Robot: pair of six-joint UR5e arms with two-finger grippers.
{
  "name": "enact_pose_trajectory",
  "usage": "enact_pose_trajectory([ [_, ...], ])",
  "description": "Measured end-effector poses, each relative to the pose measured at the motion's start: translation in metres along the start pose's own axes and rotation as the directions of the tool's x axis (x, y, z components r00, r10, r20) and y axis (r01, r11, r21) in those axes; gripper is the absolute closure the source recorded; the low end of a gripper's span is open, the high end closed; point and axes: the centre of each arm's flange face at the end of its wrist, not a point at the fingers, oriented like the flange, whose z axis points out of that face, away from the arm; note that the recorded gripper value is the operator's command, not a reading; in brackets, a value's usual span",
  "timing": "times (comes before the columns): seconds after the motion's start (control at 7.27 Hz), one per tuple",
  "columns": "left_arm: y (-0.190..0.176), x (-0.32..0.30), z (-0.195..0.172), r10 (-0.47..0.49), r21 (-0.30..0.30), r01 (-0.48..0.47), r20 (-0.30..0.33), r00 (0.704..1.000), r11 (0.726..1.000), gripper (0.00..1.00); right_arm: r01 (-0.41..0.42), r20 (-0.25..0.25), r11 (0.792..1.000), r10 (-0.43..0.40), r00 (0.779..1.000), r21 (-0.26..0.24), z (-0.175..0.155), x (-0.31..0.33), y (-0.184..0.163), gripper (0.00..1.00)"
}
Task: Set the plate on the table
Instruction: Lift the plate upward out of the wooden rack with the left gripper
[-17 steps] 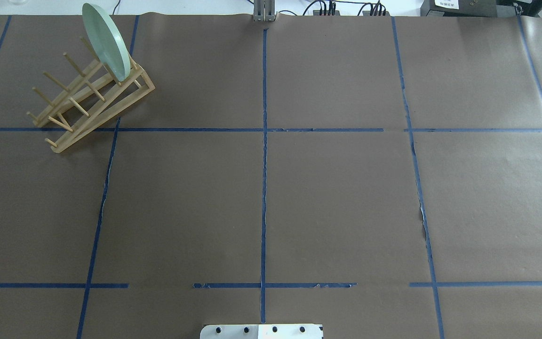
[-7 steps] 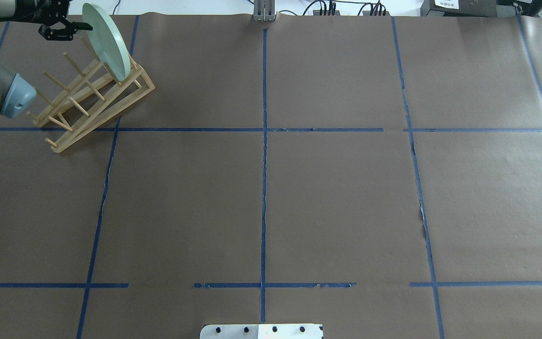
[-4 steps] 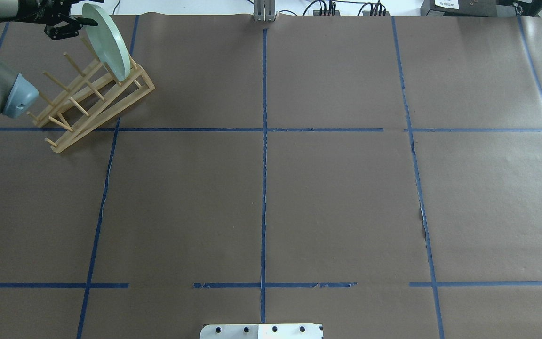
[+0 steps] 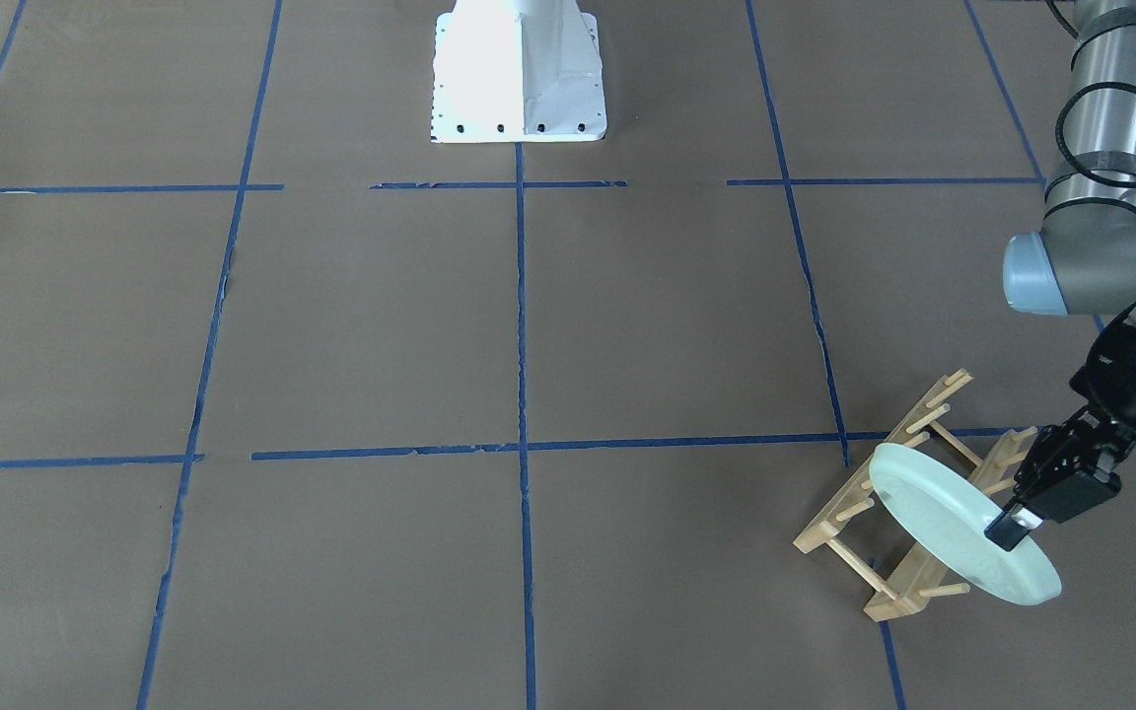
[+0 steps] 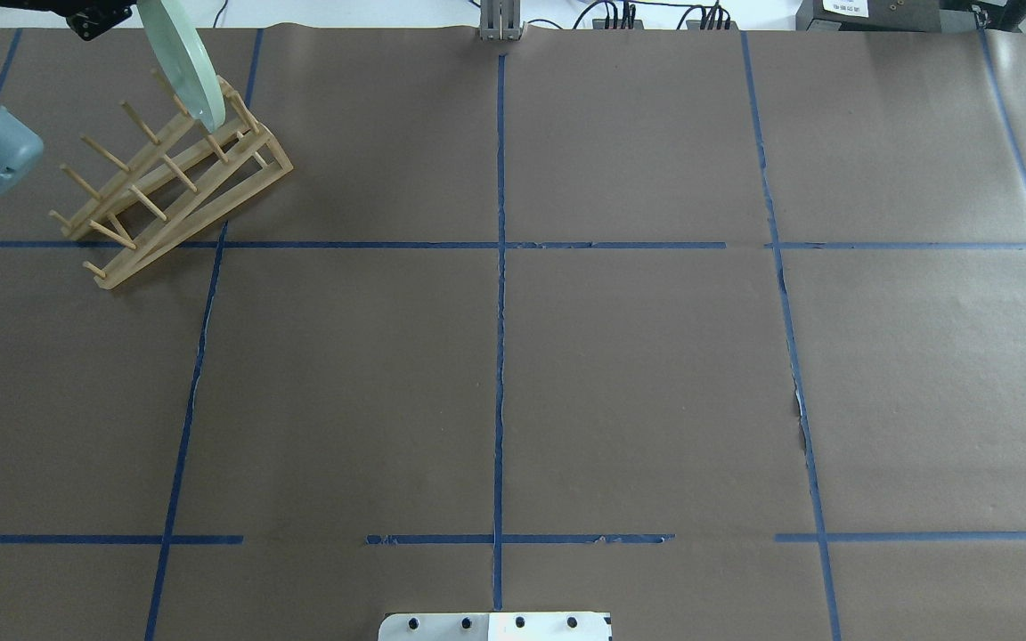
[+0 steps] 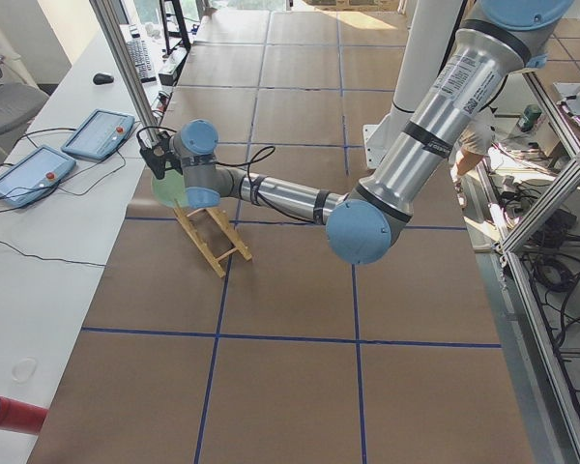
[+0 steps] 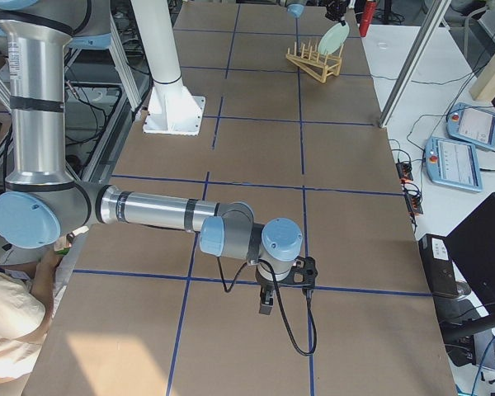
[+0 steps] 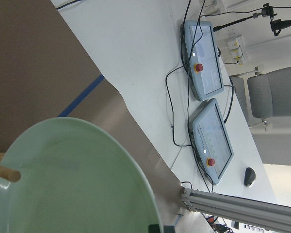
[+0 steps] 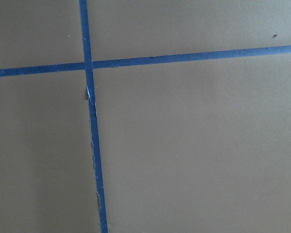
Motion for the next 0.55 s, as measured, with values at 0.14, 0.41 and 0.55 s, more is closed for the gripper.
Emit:
enact_pose_trajectory([
  [0.14, -0.001, 0.025, -0.026, -0.005, -0.013, 0.005, -0.002, 1.000, 1.000, 1.00, 0.000, 0.000, 1.000, 0.000, 1.000, 0.000, 0.000, 0.000, 0.000, 0.00],
  [0.41, 0.024, 0.077, -0.056, -0.059, -0.027, 0.060, 0.011, 0.998, 0.998, 1.00, 0.000, 0.000, 1.000, 0.000, 1.000, 0.000, 0.000, 0.000, 0.000, 0.00],
  [0.55, 0.053, 0.105, -0.051, -0.086, -0.045, 0.089, 0.049, 0.995, 0.995, 1.00, 0.000, 0.000, 1.000, 0.000, 1.000, 0.000, 0.000, 0.000, 0.000, 0.00],
])
